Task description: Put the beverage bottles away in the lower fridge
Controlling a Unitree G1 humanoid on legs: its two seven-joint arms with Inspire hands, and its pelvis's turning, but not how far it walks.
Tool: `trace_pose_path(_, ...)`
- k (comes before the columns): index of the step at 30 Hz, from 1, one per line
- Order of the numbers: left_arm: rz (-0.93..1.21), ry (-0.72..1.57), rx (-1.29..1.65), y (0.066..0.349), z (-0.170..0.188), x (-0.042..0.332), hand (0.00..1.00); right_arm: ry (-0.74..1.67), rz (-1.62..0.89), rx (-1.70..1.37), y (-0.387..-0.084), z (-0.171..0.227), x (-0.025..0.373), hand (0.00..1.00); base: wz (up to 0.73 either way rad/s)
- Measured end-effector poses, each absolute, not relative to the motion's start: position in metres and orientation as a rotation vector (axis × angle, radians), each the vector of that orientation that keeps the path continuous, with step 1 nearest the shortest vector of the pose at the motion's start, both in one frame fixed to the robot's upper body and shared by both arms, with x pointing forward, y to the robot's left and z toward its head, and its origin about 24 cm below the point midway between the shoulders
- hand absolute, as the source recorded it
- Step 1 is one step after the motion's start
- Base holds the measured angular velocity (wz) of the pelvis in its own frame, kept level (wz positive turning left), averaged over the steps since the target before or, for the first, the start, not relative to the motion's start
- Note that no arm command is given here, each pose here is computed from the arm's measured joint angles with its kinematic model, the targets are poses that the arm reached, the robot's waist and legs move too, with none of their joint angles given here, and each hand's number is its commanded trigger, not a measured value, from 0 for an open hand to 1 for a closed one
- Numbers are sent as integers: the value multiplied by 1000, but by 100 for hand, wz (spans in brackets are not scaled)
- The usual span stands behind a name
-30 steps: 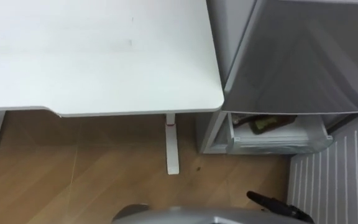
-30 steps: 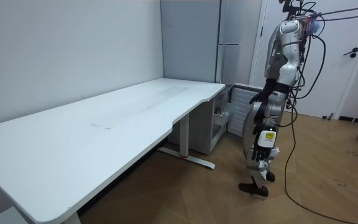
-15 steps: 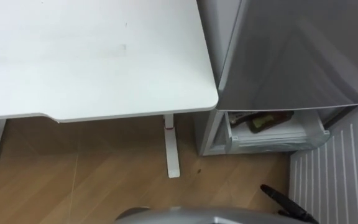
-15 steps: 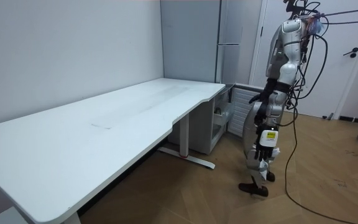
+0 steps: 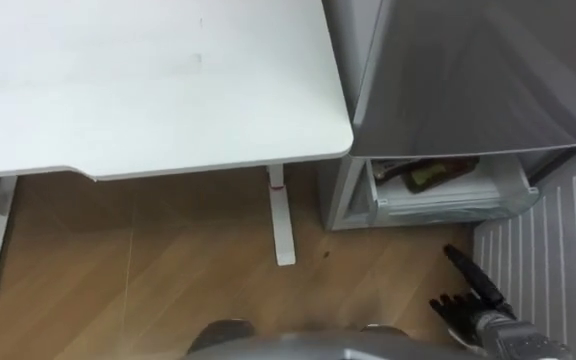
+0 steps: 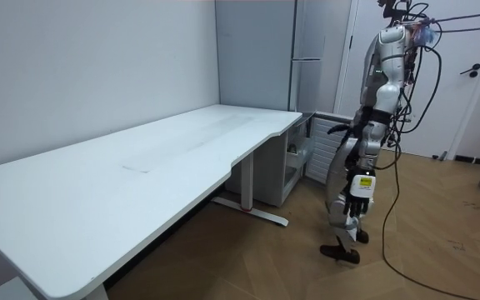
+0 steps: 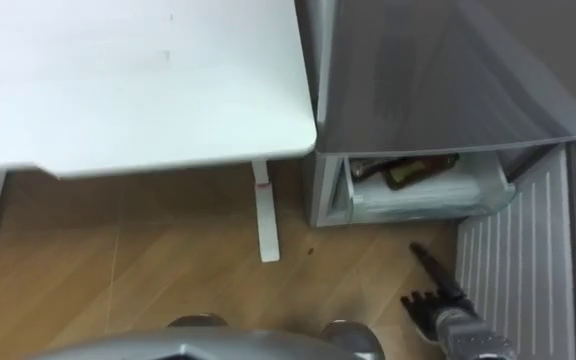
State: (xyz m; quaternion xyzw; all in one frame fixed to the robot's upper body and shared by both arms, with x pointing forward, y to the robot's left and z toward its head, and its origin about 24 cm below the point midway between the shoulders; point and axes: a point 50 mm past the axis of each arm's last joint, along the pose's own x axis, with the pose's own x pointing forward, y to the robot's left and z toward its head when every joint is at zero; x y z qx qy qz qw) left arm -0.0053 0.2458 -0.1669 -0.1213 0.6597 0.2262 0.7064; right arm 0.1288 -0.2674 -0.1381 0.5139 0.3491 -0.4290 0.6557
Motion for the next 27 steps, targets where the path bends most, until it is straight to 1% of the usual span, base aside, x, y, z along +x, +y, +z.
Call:
trace_pose_path(3, 493, 1444, -266, 245, -168, 7, 0, 711, -943, 1217, -266, -126, 165, 0, 0)
trace_pose_path(8, 467, 1421, -224, 245, -168, 18, 0, 579, -967, 1315, -270, -110, 198, 0, 7)
trace_pose_path(12, 467, 1395, -214, 247, -167, 24, 0, 499, -972, 1358, -275, -100, 213, 0, 8)
trace_pose_path(14, 468, 1365, -205, 249, -166, 32, 0, 446, -957, 1365, -282, -89, 226, 0, 20)
trace_pose_path(16, 457, 1341, -196, 249, -165, 42, 0, 413, -945, 1352, -290, -83, 230, 0, 24)
trace_pose_path(20, 417, 1284, -165, 252, -160, 57, 0, 333, -868, 1345, -298, -66, 247, 0, 15)
trace_pose_path(27, 393, 1256, -117, 255, -157, 65, 0, 250, -753, 1313, -306, -44, 267, 0, 7)
